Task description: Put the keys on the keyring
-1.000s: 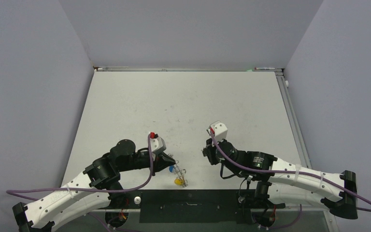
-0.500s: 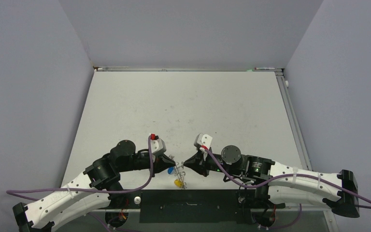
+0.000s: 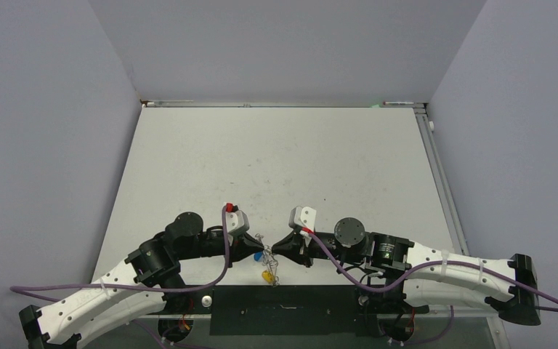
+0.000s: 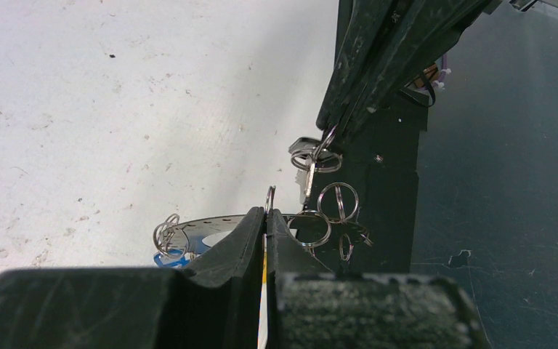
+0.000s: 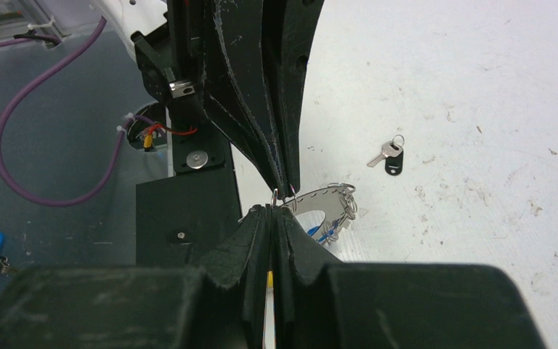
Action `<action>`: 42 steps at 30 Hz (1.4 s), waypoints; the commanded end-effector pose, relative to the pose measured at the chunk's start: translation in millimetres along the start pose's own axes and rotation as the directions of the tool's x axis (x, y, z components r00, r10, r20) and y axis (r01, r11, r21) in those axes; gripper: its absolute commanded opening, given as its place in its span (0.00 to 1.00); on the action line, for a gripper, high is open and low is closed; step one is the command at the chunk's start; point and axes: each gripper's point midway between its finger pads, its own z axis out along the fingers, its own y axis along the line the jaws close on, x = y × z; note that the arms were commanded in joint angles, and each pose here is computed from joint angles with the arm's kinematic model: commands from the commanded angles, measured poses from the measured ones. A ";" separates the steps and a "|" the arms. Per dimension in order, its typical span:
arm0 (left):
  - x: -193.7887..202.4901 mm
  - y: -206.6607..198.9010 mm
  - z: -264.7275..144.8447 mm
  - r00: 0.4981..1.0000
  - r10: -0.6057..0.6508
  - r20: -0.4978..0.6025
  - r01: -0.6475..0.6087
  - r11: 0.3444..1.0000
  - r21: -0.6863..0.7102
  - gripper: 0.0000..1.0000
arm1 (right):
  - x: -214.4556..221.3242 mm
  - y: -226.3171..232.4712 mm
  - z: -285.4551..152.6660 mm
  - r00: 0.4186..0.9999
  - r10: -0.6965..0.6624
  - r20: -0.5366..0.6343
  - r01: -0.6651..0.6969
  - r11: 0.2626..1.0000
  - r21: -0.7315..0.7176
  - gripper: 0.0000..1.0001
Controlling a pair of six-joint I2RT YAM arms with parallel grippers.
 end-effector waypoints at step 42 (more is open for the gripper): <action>-98.4 5.0 -35.0 0.693 0.635 0.342 -0.588 0.772 -0.241 0.00 | -82.3 -10.2 -49.0 0.921 -0.291 0.259 0.268 0.956 0.121 0.05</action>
